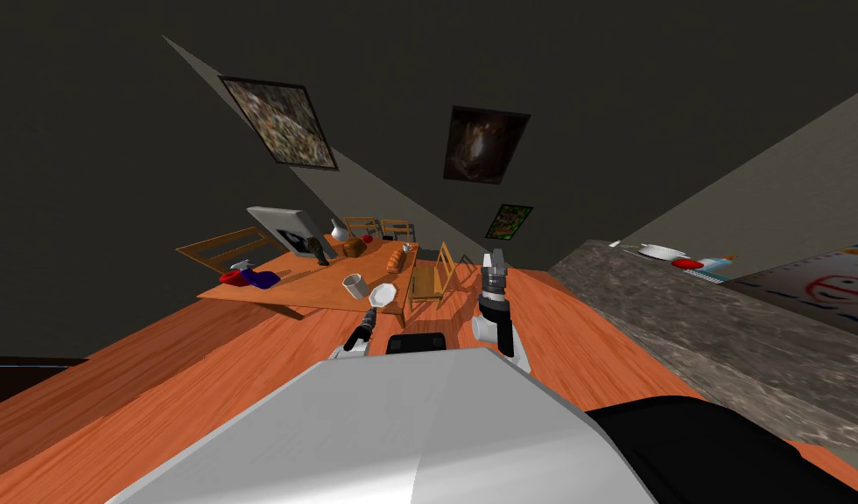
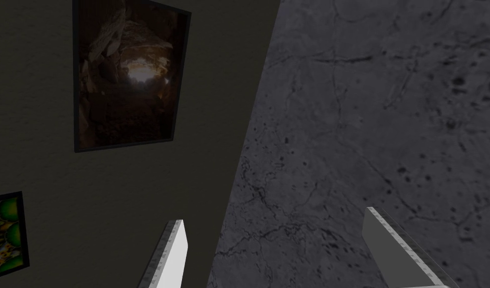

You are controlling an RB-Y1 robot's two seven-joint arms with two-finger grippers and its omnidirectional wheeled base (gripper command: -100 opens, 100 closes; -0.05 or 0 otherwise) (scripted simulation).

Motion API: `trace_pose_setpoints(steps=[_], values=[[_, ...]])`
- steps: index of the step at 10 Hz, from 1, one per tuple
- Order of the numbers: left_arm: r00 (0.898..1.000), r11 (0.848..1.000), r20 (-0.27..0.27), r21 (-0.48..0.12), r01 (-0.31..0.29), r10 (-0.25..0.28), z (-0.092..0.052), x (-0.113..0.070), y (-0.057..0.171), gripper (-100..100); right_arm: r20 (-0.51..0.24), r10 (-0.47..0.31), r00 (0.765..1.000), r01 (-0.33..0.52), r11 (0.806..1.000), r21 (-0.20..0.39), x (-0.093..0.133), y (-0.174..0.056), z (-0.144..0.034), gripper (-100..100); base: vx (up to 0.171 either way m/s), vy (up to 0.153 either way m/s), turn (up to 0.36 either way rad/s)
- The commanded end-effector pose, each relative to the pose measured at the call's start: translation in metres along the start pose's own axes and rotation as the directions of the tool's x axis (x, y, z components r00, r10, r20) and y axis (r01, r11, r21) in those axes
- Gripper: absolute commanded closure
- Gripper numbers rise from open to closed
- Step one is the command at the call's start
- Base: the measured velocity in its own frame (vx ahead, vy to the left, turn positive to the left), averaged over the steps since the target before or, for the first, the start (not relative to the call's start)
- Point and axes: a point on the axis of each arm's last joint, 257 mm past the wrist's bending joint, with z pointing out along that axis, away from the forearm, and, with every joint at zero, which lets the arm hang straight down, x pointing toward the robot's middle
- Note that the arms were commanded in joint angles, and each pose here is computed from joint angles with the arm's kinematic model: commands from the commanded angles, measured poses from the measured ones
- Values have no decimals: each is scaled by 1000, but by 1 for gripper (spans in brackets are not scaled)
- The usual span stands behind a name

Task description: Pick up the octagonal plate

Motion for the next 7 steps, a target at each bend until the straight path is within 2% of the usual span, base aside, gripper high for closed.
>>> trace_pose_setpoints(steps=[1, 7], values=[[1000, 1000, 2, -18, 0, 0, 0, -5, 2, -100, 0, 0, 1000, 0, 1000, 0, 0, 0, 0, 0, -52, -1, 29], [1000, 995, 5, -97, 15, -15, 6, -18, 2, -100, 0, 0, 1000, 0, 1000, 0, 0, 0, 0, 0, -26, 1, 26]])
